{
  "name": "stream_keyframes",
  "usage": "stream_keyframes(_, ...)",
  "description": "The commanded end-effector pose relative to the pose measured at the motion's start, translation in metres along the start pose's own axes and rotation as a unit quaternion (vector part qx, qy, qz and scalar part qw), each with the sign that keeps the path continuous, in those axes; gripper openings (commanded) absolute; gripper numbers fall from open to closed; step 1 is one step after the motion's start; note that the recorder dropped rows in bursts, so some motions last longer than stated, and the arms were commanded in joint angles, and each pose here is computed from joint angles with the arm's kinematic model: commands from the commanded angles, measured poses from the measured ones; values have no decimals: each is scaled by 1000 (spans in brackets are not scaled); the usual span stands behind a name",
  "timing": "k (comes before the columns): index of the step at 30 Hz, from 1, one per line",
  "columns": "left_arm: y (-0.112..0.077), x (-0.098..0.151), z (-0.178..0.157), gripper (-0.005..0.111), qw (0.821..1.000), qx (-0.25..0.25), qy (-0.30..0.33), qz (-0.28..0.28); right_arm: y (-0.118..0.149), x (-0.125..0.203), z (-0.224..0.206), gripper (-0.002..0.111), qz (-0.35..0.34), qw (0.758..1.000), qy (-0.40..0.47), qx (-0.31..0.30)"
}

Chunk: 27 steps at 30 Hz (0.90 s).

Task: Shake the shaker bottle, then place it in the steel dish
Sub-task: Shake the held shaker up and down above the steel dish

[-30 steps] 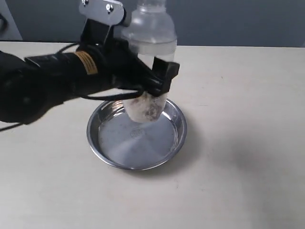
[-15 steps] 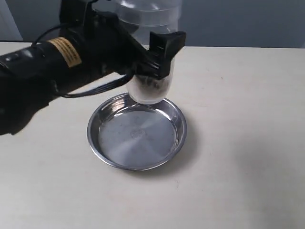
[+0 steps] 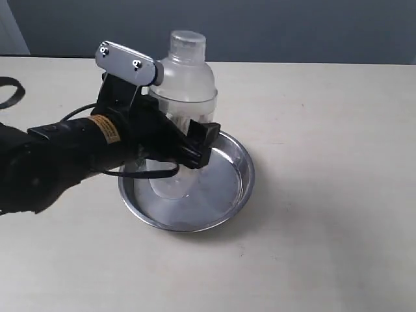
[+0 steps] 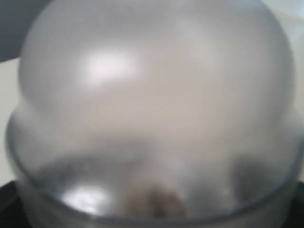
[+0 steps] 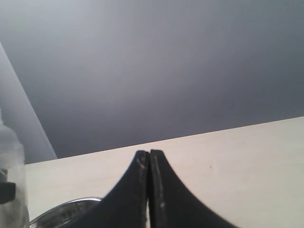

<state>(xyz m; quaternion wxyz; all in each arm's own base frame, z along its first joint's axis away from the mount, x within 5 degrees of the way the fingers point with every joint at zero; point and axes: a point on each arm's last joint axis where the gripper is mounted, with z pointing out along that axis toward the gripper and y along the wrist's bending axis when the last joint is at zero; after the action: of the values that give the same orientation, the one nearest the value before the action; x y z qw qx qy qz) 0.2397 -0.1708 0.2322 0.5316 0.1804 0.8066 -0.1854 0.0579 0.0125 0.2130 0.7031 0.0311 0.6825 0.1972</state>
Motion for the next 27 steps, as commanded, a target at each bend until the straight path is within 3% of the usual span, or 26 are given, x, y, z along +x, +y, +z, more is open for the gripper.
stream_keyframes(1,-15,-73,-41,0,984,32,-171,33,0,0,0,-1,-2,1000,-1,0)
stream_keyframes(3,-3,-20,-14,0,998,7,-55,13,0,0,0,-1,-2,1000,-1,0)
stream_keyframes(5,5,9,0,0,1000,-17,-11,-6,-1,0,0,-1,-2,1000,-3,2)
stream_keyframes(7,-1,-25,-12,0,996,-6,-94,-3,-1,0,0,-1,-2,1000,-3,2)
stream_keyframes(9,-16,-81,-45,0,978,28,-205,32,0,0,0,-1,-2,1000,-2,2)
stream_keyframes(11,-20,-90,-53,0,979,40,-195,44,0,0,0,-1,-2,1000,-2,2)
stream_keyframes(13,-13,-45,-27,0,996,27,-83,30,0,0,0,-1,-2,1000,-1,0)
stream_keyframes(14,-7,-9,-12,0,1000,14,-16,19,0,0,0,-1,-2,1000,-1,0)
stream_keyframes(15,-4,11,-1,0,1000,0,13,1,0,0,0,-1,-2,1000,-1,0)
stream_keyframes(16,-4,12,1,0,1000,-4,7,-19,0,0,0,-1,-2,1000,-1,0)
stream_keyframes(17,-7,0,-2,0,1000,3,-26,-17,0,0,0,-1,-2,1000,-1,0)
stream_keyframes(20,-26,-69,-42,0,983,51,-171,33,0,0,0,-1,-2,1000,-2,1)
stream_keyframes(21,-27,-77,-49,0,981,57,-180,48,0,0,0,-1,-2,1000,-2,1)
stream_keyframes(23,-22,-52,-36,0,992,46,-117,31,0,0,0,-1,-2,1000,-1,0)
stream_keyframes(25,-9,8,-9,0,1000,11,-12,8,0,0,0,-1,-2,1000,-1,0)
stream_keyframes(26,-5,20,-3,0,1000,-5,-5,-8,0,0,0,-1,-2,1000,-1,0)
stream_keyframes(27,-4,17,-1,0,999,-9,-25,-18,0,0,0,-1,-2,1000,-1,0)
